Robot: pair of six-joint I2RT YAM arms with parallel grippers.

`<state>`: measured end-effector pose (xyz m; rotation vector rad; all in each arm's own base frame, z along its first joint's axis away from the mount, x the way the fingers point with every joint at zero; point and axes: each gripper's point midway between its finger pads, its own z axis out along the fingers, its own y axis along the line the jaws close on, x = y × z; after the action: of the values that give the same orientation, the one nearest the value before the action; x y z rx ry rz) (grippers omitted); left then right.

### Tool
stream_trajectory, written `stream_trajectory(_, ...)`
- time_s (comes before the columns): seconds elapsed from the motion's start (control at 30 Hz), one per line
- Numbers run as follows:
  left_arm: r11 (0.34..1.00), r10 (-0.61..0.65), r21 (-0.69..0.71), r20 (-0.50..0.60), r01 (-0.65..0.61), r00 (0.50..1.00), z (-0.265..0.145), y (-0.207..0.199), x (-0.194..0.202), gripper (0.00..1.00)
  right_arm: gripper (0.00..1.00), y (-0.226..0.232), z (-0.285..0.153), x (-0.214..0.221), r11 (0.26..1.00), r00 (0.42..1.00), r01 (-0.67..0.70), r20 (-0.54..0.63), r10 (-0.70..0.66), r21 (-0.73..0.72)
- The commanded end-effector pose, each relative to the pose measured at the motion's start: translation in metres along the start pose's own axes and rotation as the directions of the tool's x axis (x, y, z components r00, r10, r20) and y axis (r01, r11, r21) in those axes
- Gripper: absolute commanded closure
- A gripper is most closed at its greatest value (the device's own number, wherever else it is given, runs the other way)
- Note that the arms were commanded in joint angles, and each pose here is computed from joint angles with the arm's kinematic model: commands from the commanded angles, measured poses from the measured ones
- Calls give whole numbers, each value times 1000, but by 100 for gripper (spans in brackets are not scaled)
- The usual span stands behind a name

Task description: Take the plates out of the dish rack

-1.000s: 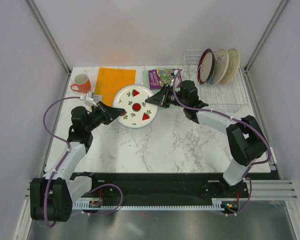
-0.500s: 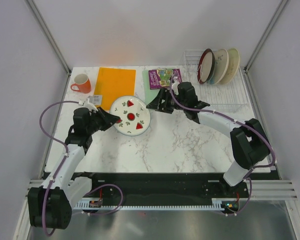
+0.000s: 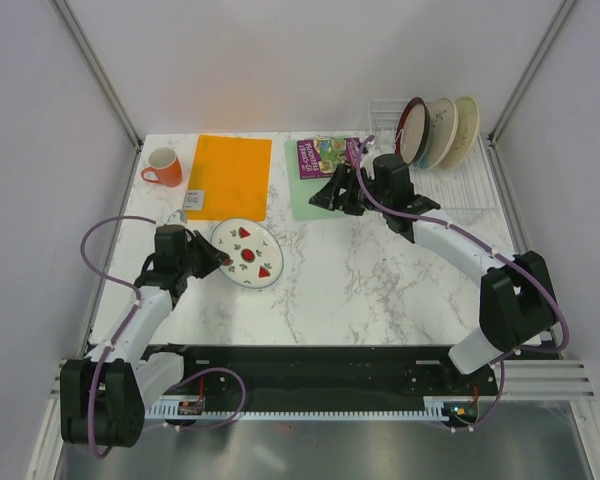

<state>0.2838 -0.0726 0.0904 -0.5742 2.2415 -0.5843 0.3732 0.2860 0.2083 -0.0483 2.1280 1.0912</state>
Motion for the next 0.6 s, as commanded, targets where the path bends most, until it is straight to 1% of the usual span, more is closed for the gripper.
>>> stream_trajectory(0.0, 994, 32, -108, 103, -20, 994, 4, 16, -25, 98, 22, -6, -14, -13, 999, 999, 39, 36, -39, 18)
stream_trajectory(0.07, 981, 29, -191, 118, -6, 993, 5, 32, -28, 98, 22, -12, -17, -11, 999, 999, 30, 22, -31, 39)
stream_trajectory(0.2, 944, 23, -329, 92, 8, 996, 9, 56, -28, 98, 22, -24, -23, -15, 998, 999, 25, 23, -27, 64)
stream_trajectory(0.27, 936, 21, -352, 73, 6, 997, 11, 60, -26, 97, 22, -28, -26, -18, 997, 999, 25, 25, -27, 74)
stream_trajectory(0.33, 926, 7, -377, 37, 8, 999, 16, 66, -19, 94, 22, -31, -28, -19, 996, 999, 30, 25, -32, 84)
stream_trajectory(0.37, 924, 1, -382, 26, 9, 1000, 17, 68, -15, 91, 22, -32, -29, -19, 996, 999, 34, 25, -36, 87)
stream_trajectory(0.43, 918, -7, -397, -3, 5, 1000, 20, 73, -8, 84, 21, -37, -32, -21, 995, 999, 30, 26, -32, 100)
stream_trajectory(0.47, 914, -10, -405, -15, 3, 1000, 21, 75, -5, 83, 21, -39, -32, -21, 994, 999, 30, 27, -33, 105)
stream_trajectory(0.53, 910, -17, -415, -39, 0, 999, 22, 79, 1, 76, 21, -42, -34, -23, 993, 999, 27, 28, -30, 113)
stream_trajectory(0.57, 907, -25, -422, -52, 0, 998, 23, 81, 5, 67, 21, -44, -35, -23, 993, 999, 26, 28, -30, 118)
